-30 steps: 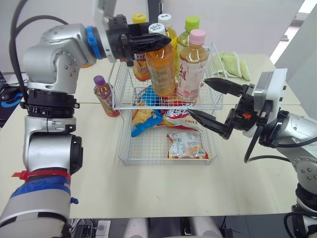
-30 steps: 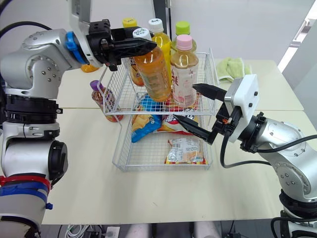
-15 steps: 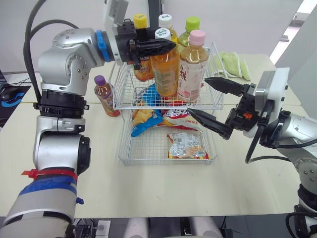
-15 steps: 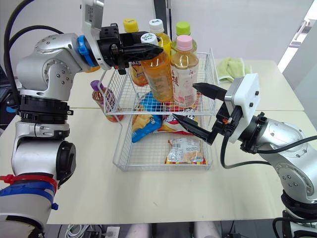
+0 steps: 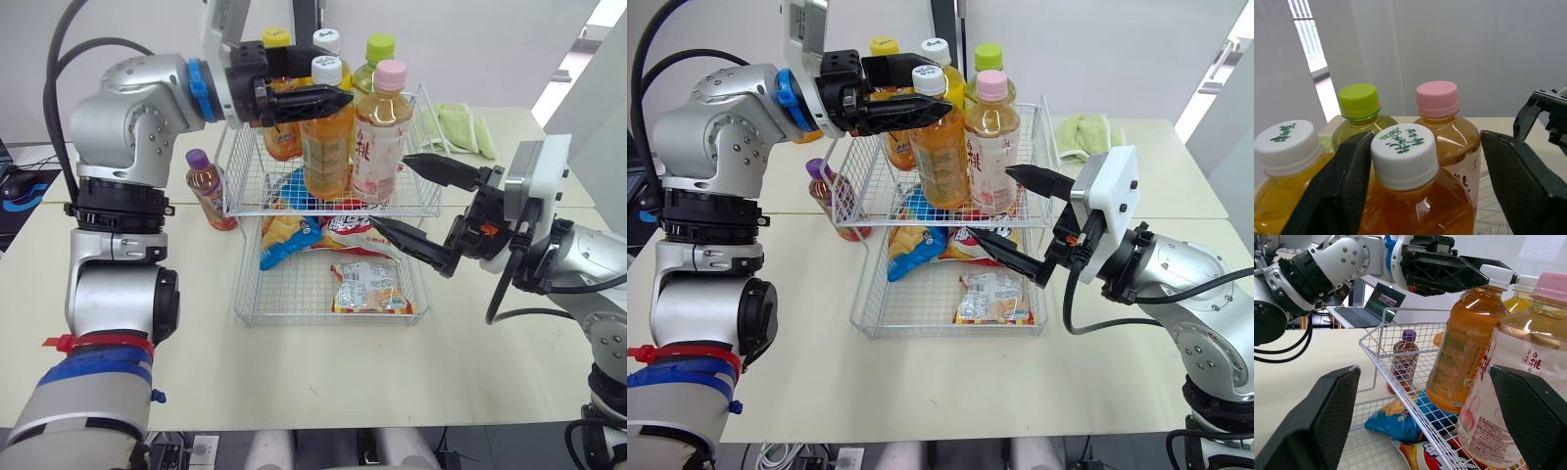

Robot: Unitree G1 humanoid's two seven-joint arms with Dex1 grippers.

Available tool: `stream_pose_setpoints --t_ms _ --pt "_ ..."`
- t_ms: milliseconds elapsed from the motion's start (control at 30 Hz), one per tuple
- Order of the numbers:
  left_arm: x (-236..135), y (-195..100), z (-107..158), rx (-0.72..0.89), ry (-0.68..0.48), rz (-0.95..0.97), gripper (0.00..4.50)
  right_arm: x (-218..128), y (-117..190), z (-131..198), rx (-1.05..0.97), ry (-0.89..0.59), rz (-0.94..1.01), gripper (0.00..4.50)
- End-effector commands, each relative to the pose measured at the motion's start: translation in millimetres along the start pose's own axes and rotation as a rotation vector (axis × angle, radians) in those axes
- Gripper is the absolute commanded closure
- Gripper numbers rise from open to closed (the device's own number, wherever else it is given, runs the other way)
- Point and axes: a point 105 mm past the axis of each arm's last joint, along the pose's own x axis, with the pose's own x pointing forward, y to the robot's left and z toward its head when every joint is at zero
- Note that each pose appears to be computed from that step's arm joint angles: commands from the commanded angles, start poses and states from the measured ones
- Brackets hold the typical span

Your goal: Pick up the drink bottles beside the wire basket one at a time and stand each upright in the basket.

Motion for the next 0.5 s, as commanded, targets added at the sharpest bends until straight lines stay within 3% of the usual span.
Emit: stream_pose_setpoints --t_ms 33,333,500 --pt "-10 -3 24 0.057 -0.05 0.023 0.04 1 1 9 -0.031 -0.037 0.016 0.0" --pt "-55 -9 54 0.056 -0.1 0.184 0.04 9 2 9 -0.014 -0.062 0.102 0.0" --pt "-104 -5 42 0.054 -0.061 0.43 0.04 16 5 9 0.004 -0.088 0.18 0.0"
